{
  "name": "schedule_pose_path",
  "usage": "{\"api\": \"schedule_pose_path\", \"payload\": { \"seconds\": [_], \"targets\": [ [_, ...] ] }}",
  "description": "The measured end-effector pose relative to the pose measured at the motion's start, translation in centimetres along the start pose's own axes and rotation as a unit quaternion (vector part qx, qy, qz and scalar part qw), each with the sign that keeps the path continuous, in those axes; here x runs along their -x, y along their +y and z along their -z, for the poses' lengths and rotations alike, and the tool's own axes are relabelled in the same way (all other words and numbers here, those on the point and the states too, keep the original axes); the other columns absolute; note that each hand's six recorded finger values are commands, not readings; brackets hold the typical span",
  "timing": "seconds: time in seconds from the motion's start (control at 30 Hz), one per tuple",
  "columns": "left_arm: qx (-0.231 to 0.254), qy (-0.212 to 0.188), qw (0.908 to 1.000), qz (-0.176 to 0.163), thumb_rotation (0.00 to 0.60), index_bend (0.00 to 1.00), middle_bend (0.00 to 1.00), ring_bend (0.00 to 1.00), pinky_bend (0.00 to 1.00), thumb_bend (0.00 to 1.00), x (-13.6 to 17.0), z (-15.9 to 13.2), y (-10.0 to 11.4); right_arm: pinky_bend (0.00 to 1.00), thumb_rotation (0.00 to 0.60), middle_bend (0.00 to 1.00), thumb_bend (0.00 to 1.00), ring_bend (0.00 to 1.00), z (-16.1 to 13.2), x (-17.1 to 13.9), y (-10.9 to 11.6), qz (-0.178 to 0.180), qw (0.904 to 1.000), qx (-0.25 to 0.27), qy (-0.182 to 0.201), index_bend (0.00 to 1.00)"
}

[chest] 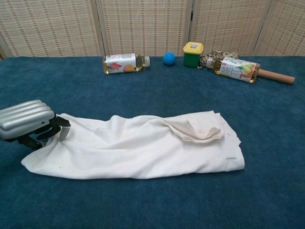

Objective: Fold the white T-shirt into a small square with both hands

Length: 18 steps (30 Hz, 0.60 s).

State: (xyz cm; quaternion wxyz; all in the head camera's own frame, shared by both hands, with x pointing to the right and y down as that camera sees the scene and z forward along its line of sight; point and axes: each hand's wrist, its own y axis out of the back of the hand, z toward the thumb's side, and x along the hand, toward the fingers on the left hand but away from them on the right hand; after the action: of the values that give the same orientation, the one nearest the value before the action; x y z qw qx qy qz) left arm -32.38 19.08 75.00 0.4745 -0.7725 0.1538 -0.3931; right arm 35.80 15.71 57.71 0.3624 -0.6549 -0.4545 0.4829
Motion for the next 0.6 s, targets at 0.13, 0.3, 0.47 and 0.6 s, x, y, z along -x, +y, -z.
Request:
{"api": "schedule_pose_path", "payload": {
  "seconds": [0.13, 0.3, 0.47, 0.6],
  "targets": [
    [0.004, 0.003, 1.0, 0.0, 0.6, 0.6, 0.87, 0.81, 0.88, 0.44, -0.05, 0.18, 0.04, 1.0, 0.6, 0.93, 0.54, 0.95, 0.02, 0.03, -0.06, -0.001, 1.0, 0.001, 0.0, 0.19],
    [0.017, 0.009, 0.9998, -0.002, 0.6, 0.64, 0.87, 0.81, 0.88, 0.48, 0.0, 0.37, 0.13, 1.0, 0.6, 0.93, 0.53, 0.95, -0.03, 0.13, -0.05, 0.0, 1.0, 0.002, 0.001, 0.19],
    [0.039, 0.014, 0.9991, -0.012, 0.6, 0.69, 0.87, 0.81, 0.88, 0.51, 0.08, 0.44, 0.46, 1.0, 0.6, 0.93, 0.53, 0.95, -0.12, 0.21, 0.04, 0.003, 1.0, 0.004, 0.003, 0.19],
    [0.054, 0.016, 0.9983, -0.019, 0.6, 0.7, 0.87, 0.81, 0.88, 0.53, 0.22, 0.37, 0.7, 1.0, 0.6, 0.93, 0.53, 0.95, -0.23, 0.24, 0.13, 0.005, 1.0, 0.006, 0.005, 0.19]
  ]
}}
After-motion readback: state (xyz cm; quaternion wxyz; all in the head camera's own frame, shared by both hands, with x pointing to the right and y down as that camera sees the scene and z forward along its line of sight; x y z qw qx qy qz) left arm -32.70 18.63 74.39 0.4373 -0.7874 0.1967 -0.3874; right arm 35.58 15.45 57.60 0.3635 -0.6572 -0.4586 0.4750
